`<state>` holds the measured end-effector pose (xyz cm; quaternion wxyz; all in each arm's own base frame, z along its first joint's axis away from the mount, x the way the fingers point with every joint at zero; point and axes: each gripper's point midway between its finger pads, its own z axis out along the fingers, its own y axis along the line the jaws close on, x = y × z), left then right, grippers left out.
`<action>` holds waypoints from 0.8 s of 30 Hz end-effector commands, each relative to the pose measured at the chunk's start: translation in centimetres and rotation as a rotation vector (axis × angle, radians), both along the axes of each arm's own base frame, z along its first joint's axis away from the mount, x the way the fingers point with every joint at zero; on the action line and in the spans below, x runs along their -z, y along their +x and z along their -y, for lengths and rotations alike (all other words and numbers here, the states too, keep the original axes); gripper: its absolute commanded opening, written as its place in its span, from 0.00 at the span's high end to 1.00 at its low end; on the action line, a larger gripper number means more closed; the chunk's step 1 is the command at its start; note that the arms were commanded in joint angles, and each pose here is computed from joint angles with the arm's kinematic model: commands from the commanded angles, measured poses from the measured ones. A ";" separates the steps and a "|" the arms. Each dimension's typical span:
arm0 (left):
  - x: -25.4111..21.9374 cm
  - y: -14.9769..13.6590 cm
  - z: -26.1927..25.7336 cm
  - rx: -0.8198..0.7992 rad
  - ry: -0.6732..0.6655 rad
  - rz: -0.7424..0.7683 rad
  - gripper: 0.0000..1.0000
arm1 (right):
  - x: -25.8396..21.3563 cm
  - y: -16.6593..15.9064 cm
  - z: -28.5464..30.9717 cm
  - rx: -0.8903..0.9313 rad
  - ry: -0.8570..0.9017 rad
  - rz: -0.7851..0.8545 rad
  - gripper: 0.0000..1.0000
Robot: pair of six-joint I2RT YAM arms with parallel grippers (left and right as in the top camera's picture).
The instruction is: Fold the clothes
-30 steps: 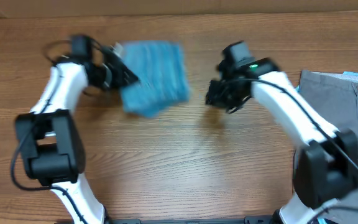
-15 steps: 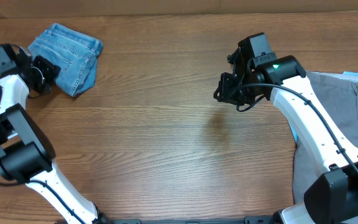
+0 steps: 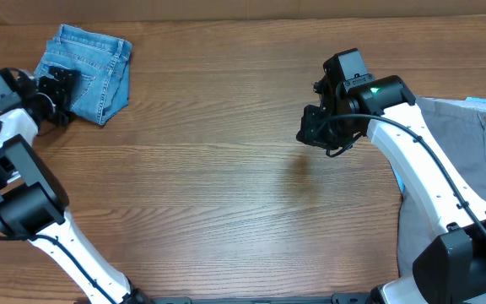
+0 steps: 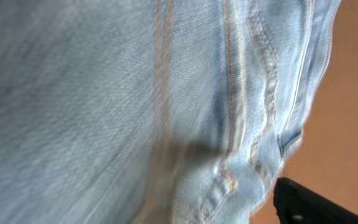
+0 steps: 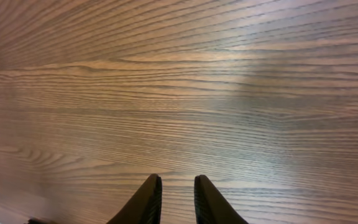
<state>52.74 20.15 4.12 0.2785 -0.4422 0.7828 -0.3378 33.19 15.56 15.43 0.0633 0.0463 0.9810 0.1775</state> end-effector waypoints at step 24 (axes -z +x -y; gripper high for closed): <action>-32.5 -28.6 22.1 0.605 1.000 0.171 0.00 | -33.0 -11.8 7.3 0.110 0.131 1.056 0.00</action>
